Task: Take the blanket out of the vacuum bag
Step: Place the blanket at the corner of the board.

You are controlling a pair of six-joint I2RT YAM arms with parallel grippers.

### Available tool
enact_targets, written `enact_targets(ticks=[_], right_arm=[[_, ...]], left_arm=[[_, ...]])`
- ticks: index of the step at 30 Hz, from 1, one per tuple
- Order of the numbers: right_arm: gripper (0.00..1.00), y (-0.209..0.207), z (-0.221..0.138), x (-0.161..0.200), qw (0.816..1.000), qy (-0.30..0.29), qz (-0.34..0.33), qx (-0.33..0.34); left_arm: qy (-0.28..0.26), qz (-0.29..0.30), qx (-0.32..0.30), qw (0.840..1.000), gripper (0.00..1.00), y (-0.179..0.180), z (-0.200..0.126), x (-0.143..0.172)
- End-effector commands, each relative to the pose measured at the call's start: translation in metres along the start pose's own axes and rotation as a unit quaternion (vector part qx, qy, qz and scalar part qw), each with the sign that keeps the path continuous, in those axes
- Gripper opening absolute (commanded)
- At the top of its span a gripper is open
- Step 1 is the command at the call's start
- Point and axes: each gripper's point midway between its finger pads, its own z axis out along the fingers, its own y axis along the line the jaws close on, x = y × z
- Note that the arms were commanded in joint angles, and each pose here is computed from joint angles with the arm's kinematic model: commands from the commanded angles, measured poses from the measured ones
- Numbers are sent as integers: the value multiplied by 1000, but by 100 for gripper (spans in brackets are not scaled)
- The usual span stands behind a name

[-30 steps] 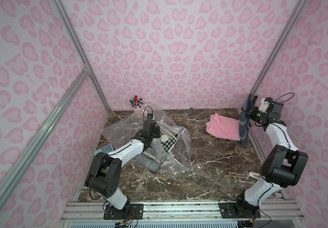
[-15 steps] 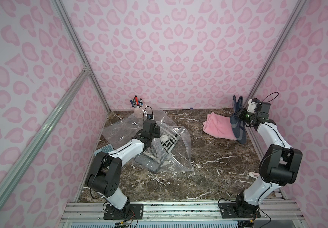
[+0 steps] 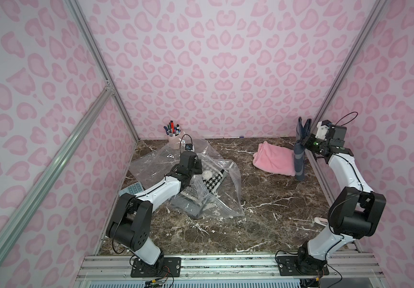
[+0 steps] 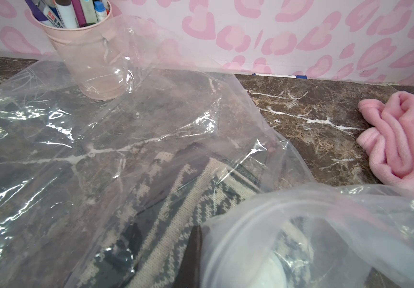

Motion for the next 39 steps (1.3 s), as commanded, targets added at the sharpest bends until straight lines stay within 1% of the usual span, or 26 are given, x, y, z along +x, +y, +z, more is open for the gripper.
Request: enact_targets(ticks=[1, 15, 27, 34, 39], right_arm=[[0, 6, -5, -10, 1000, -15, -13, -8], [0, 18, -23, -19, 999, -25, -20, -15], [0, 23, -29, -22, 999, -26, -23, -16], [0, 32, -25, -23, 999, -23, -25, -22], [0, 39, -8, -8, 999, -3, -24, -28]], left_arm=[[-12, 0, 13, 1000, 4, -5, -3, -8], [-19, -4, 20, 1000, 4, -7, -9, -15], [-20, -6, 24, 999, 4, -8, -10, -14], [-21, -8, 27, 999, 4, -9, -10, -14], [-17, -10, 29, 999, 4, -9, -8, -9]])
